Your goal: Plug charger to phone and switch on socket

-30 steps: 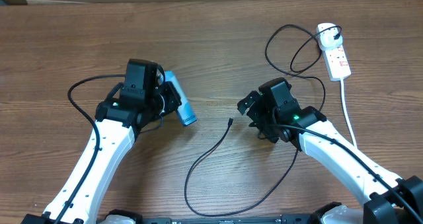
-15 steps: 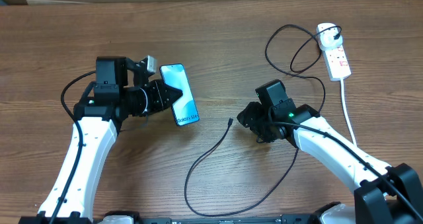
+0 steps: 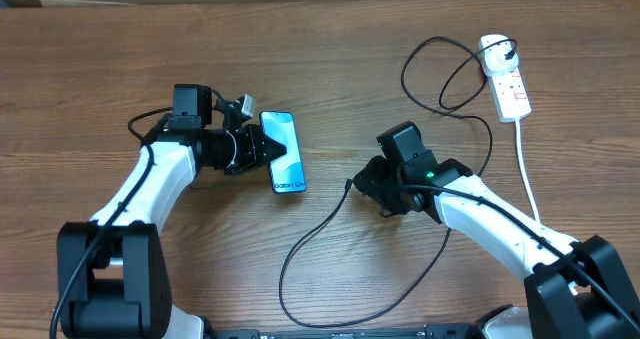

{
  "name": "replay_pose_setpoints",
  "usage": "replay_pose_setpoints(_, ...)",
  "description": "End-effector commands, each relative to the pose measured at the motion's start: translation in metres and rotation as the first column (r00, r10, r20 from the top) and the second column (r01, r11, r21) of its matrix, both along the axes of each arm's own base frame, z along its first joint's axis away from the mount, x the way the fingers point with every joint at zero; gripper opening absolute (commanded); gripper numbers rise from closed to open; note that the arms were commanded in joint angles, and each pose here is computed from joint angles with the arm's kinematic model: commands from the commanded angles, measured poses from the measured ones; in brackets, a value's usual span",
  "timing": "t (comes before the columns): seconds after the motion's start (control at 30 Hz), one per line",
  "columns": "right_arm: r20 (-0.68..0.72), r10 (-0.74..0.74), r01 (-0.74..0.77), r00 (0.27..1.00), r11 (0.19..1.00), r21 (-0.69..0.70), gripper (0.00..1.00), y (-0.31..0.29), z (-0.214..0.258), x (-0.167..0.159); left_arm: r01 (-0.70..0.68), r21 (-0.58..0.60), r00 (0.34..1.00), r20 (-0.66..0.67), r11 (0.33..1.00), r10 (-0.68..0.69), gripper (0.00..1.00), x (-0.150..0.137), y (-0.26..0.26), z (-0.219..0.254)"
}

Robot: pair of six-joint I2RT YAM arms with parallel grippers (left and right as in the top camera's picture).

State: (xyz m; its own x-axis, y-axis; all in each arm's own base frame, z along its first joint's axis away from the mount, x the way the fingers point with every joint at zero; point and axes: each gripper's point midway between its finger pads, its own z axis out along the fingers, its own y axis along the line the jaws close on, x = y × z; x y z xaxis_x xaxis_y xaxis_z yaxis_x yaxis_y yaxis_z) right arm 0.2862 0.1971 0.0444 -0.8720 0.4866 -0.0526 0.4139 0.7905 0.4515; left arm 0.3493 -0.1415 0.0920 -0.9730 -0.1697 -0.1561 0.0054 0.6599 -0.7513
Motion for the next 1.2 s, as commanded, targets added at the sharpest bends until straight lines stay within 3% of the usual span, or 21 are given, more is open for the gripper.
replay_pose_setpoints(0.0,0.018,0.007,-0.007,1.000,1.000,-0.012,0.48,0.002,0.001,0.003,0.065,-0.105,0.998,0.029,0.992,-0.062,0.04,0.001,-0.013,0.008)
replay_pose_setpoints(0.13,0.017,-0.063,0.064,0.998,0.997,-0.035,0.46,-0.005,-0.001,0.007,0.057,-0.097,0.998,-0.013,0.994,-0.059,0.04,0.001,-0.012,-0.008)
replay_pose_setpoints(0.23,0.046,-0.069,0.071,0.997,0.996,-0.047,0.23,-0.006,0.000,0.012,0.055,-0.098,0.998,-0.031,0.994,-0.058,0.04,0.003,-0.012,-0.018)
replay_pose_setpoints(0.27,0.056,-0.071,0.074,0.996,0.996,-0.057,0.22,-0.007,0.000,0.013,0.053,-0.095,0.998,-0.033,0.994,-0.057,0.04,0.004,-0.012,-0.022)
replay_pose_setpoints(0.37,0.078,-0.072,0.079,0.994,0.993,-0.083,0.34,-0.008,0.000,0.014,0.015,-0.061,0.998,-0.063,0.998,-0.019,0.04,0.009,-0.007,-0.035)
replay_pose_setpoints(0.6,0.076,-0.052,0.057,0.996,0.997,-0.061,0.35,0.000,0.002,0.012,-0.062,0.023,0.993,-0.103,0.998,0.064,0.04,0.014,0.003,-0.047)
replay_pose_setpoints(0.77,0.121,0.015,-0.012,0.993,1.000,-0.029,0.46,0.012,0.008,0.017,-0.069,0.084,0.994,-0.077,0.994,0.076,0.04,0.018,0.005,-0.053)
replay_pose_setpoints(0.93,0.085,0.035,-0.032,0.996,0.999,-0.038,0.48,0.017,-0.003,0.010,-0.058,0.077,0.998,-0.030,0.995,0.061,0.04,0.025,-0.001,-0.049)
replay_pose_setpoints(1.17,0.015,0.089,-0.090,0.996,0.995,0.053,0.51,0.040,-0.026,0.005,-0.039,0.077,0.999,-0.022,0.996,0.041,0.04,0.024,-0.007,-0.049)
